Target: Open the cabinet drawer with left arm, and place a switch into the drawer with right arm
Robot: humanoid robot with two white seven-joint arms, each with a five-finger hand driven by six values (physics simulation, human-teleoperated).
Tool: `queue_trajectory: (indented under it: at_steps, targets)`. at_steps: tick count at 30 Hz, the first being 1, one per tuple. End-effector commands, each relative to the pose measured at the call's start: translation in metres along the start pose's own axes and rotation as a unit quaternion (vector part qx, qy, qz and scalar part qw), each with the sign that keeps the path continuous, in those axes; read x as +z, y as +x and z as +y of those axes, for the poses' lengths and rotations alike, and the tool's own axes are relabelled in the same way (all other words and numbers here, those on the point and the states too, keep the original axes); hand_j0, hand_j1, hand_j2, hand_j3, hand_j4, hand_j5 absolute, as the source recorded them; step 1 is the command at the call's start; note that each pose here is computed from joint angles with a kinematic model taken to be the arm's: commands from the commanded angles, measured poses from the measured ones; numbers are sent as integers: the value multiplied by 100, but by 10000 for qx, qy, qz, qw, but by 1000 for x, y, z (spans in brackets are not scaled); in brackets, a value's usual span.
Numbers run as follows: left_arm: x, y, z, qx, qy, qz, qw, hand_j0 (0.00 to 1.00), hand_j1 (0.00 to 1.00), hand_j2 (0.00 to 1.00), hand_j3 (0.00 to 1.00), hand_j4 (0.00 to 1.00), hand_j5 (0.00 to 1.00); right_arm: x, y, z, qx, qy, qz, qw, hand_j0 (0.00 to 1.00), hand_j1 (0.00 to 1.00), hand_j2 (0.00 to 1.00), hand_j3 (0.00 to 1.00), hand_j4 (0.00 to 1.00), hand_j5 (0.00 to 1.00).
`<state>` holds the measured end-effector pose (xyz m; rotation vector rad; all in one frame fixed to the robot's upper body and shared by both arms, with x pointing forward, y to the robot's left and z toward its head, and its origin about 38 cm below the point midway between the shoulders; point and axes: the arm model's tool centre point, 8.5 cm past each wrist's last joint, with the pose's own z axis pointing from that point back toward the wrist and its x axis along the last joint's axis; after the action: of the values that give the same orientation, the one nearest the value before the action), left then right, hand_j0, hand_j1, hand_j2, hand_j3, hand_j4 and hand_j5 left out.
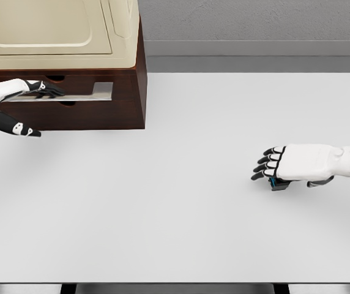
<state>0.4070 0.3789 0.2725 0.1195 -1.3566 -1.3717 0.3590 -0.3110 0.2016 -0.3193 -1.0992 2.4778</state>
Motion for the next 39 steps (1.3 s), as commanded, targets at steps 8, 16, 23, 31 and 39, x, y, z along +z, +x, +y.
queue_trajectory:
  at_steps: [8,16,23,31,39]
  targets:
    - [-3,-1,-7,-188,-174,35,9997,80,80,80,80,80,80,-4,-1,2,-65,-5,-8,10000,100,100,100,100,100,100]
    - [-3,7,-13,-293,-368,-89,9989,80,80,80,80,80,80,-6,-1,3,-21,22,4,10000,100,100,100,100,100,100]
    - [5,9,-14,-459,-445,-218,9977,80,80,80,80,80,80,-6,-1,2,-19,17,10,10000,100,100,100,100,100,100]
    - [14,12,-16,-529,-606,-448,9958,81,81,81,81,81,81,-5,-2,1,-2,7,22,10000,100,100,100,100,100,100]
    - [26,14,-17,-584,-739,-692,9931,81,81,81,81,81,81,-5,-2,0,3,-3,21,10000,100,100,100,100,100,100]
